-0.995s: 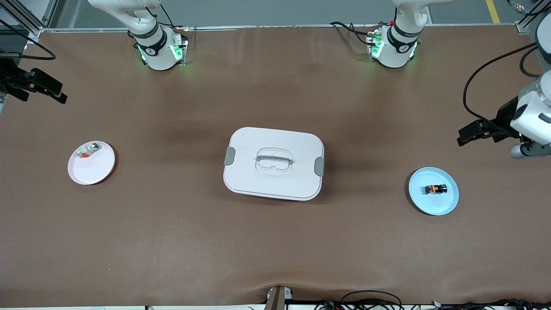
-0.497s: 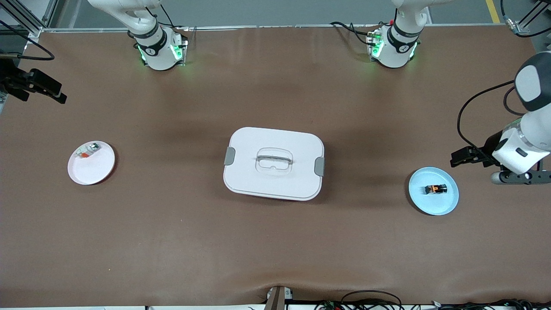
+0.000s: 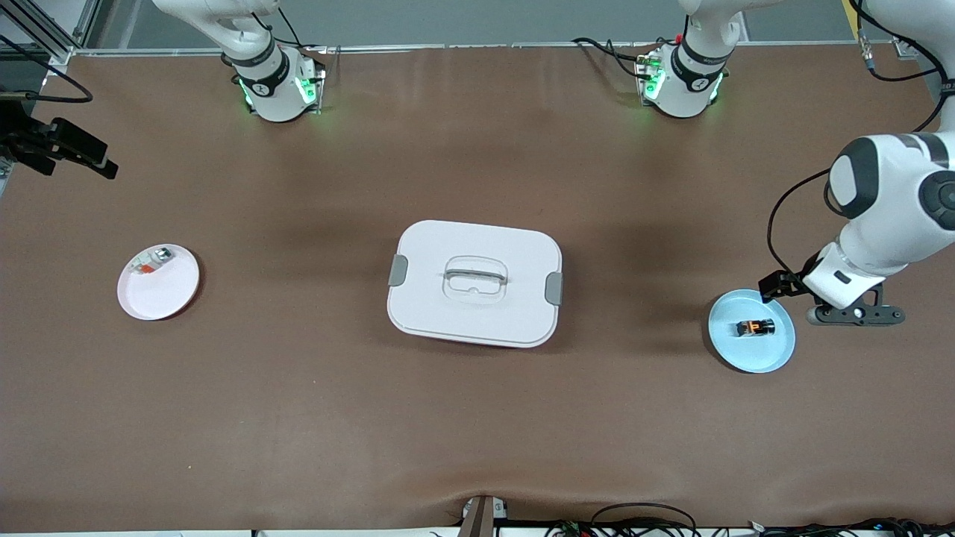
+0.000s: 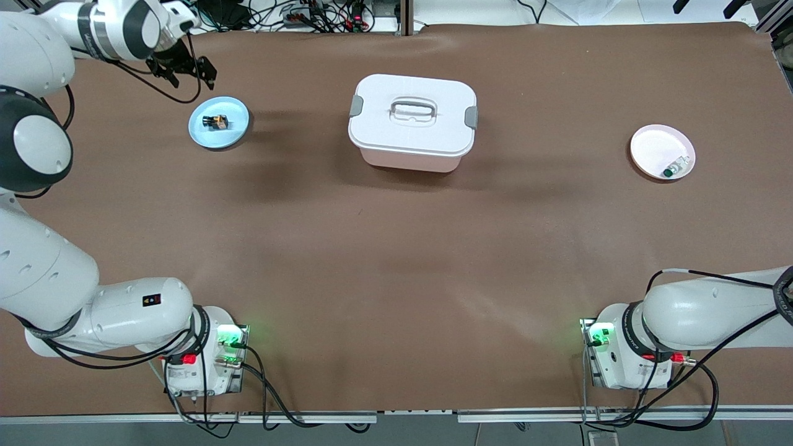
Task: Transfer orange switch to right arm and place
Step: 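Lower the left gripper over the black-orange switch on the blue plate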
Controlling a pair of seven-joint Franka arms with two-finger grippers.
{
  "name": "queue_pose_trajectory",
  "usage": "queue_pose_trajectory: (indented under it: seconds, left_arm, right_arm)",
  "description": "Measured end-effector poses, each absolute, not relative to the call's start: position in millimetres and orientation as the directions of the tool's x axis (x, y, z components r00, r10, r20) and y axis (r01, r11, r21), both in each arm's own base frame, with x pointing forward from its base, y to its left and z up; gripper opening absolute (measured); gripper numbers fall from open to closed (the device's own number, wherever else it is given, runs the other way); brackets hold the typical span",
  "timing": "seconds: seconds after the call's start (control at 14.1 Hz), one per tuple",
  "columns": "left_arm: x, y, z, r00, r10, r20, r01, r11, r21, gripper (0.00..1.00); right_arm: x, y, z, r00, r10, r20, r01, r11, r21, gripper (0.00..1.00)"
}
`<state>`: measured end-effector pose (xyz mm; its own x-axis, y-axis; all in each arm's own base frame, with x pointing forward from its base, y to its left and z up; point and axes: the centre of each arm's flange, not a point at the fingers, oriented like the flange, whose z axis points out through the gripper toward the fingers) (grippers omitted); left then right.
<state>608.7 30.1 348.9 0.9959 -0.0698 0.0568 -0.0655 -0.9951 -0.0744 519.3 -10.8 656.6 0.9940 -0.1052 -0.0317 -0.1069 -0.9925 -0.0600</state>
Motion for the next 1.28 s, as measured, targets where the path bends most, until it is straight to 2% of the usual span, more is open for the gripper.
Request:
queue_pose_trajectory:
  seconds: [0.57, 0.85, 1.28]
  left_arm:
    - [620.0, 32.1, 257.5, 0.994, -0.105, 0.012, -0.104, -0.992, -0.068, 1.00]
    - [630.2, 40.9, 231.5, 0.994, -0.111, -0.009, -0.111, -0.991, -0.079, 1.00]
    - [638.6, 48.8, 215.1, 1.000, 0.018, -0.010, 0.017, -0.997, -0.080, 1.00]
  right_arm:
    - [518.3, -7.8, 656.9, 0.995, -0.099, -0.030, -0.101, -0.993, -0.057, 1.00]
    - [518.1, -7.0, 656.7, 0.995, -0.098, -0.030, -0.099, -0.993, -0.057, 1.00]
    - [518.1, -6.9, 656.5, 0.995, -0.097, -0.030, -0.099, -0.993, -0.057, 1.00]
